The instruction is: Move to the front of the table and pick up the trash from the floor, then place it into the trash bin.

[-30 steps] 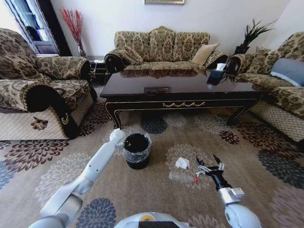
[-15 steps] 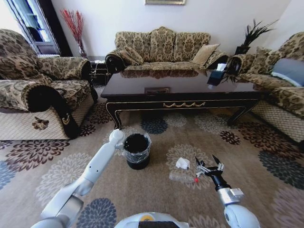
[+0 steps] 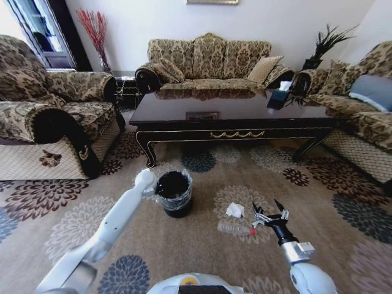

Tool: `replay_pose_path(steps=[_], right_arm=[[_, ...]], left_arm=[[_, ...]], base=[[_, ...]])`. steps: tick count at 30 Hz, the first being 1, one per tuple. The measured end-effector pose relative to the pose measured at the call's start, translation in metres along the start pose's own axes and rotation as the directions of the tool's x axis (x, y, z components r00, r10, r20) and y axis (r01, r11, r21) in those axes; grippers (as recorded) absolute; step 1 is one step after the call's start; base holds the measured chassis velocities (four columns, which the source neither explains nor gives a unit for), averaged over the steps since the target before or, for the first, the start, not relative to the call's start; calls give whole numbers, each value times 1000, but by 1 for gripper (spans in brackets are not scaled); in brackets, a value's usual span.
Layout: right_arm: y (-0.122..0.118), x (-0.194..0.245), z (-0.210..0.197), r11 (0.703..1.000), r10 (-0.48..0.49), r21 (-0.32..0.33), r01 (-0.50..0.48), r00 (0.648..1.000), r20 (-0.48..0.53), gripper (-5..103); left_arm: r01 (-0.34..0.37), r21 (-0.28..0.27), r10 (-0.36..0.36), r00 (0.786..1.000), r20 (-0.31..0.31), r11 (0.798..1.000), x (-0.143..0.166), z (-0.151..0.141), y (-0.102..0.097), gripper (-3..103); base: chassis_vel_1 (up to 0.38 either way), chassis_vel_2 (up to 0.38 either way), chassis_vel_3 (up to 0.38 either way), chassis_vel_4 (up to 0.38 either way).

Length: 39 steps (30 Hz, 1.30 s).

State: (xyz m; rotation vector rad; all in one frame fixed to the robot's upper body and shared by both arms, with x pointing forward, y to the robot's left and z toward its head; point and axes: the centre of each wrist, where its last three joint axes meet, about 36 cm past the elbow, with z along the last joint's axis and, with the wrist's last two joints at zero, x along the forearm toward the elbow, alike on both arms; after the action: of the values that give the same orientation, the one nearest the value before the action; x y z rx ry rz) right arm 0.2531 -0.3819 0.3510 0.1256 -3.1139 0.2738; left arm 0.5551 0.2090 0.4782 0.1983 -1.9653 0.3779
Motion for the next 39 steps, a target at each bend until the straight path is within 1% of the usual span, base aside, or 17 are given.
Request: replay_pose_path(steps=[6, 9, 10, 11, 17, 20, 22, 23, 25, 26, 27, 29, 31, 32, 36, 37, 39], right_arm=[[-14, -5, -1, 997, -50, 59, 51, 998, -24, 100], [-27, -10, 2, 979, -119, 158, 127, 991, -59, 100], [-32, -13, 5, 961, -164, 210, 177, 983, -79, 100], [-34, -14, 7, 952, -186, 229, 202, 978, -89, 100], [-37, -19, 23, 917, -303, 216, 334, 939, -164, 100], [-47, -28, 36, 868, -403, 208, 451, 885, -235, 100], [-50, -30, 39, 856, -427, 198, 478, 869, -251, 100], [-53, -32, 42, 846, -452, 175, 504, 852, -265, 100], [-62, -40, 48, 822, -527, 65, 566, 798, -293, 100], [-67, -44, 50, 804, -555, 40, 593, 774, -305, 100], [-67, -44, 50, 804, -555, 40, 593, 774, -305, 100], [-75, -53, 53, 765, -603, 13, 644, 723, -338, 100], [-77, -59, 56, 724, -641, 2, 689, 674, -366, 100], [-77, -59, 56, 724, -641, 2, 689, 674, -366, 100], [-79, -69, 64, 619, -700, 18, 785, 562, -440, 100], [-79, -69, 64, 619, -700, 18, 785, 562, -440, 100], [-83, -74, 67, 589, -704, 36, 807, 535, -468, 100]], left_arm=[[-11, -26, 10, 999, -38, 1000, 23, 21, 13, 0], [-5, -49, 3, 999, -45, 999, 34, 37, 25, 0], [5, -51, -8, 999, -48, 999, 35, 43, 34, 0], [10, -50, -13, 999, -51, 999, 35, 45, 37, 0], [34, -57, -37, 997, -60, 998, 36, 59, 52, 0], [32, -65, -36, 998, -60, 997, 40, 67, 57, 0], [35, -66, -39, 997, -60, 997, 41, 69, 58, 0], [36, -67, -40, 997, -58, 997, 42, 71, 59, 0], [34, -65, -38, 998, -56, 997, 45, 76, 62, 0], [34, -64, -37, 998, -55, 997, 46, 77, 64, 0], [34, -64, -37, 998, -55, 997, 46, 77, 64, 0], [40, -60, -43, 998, -54, 997, 48, 80, 68, 0], [44, -55, -47, 998, -51, 997, 50, 82, 72, 0], [44, -55, -47, 998, -51, 997, 50, 82, 72, 0], [44, -52, -46, 998, -44, 998, 55, 84, 77, 0], [44, -52, -46, 998, -44, 998, 55, 84, 77, 0], [43, -52, -46, 998, -44, 998, 56, 85, 78, 0]], base=[[0, 0, 0, 0], [0, 0, 0, 0], [0, 0, 0, 0], [0, 0, 0, 0], [0, 0, 0, 0], [0, 0, 0, 0], [0, 0, 0, 0], [0, 0, 0, 0], [0, 0, 0, 0], [0, 0, 0, 0], [0, 0, 0, 0], [0, 0, 0, 0], [0, 0, 0, 0], [0, 0, 0, 0], [0, 0, 0, 0], [0, 0, 0, 0], [0, 0, 0, 0]])
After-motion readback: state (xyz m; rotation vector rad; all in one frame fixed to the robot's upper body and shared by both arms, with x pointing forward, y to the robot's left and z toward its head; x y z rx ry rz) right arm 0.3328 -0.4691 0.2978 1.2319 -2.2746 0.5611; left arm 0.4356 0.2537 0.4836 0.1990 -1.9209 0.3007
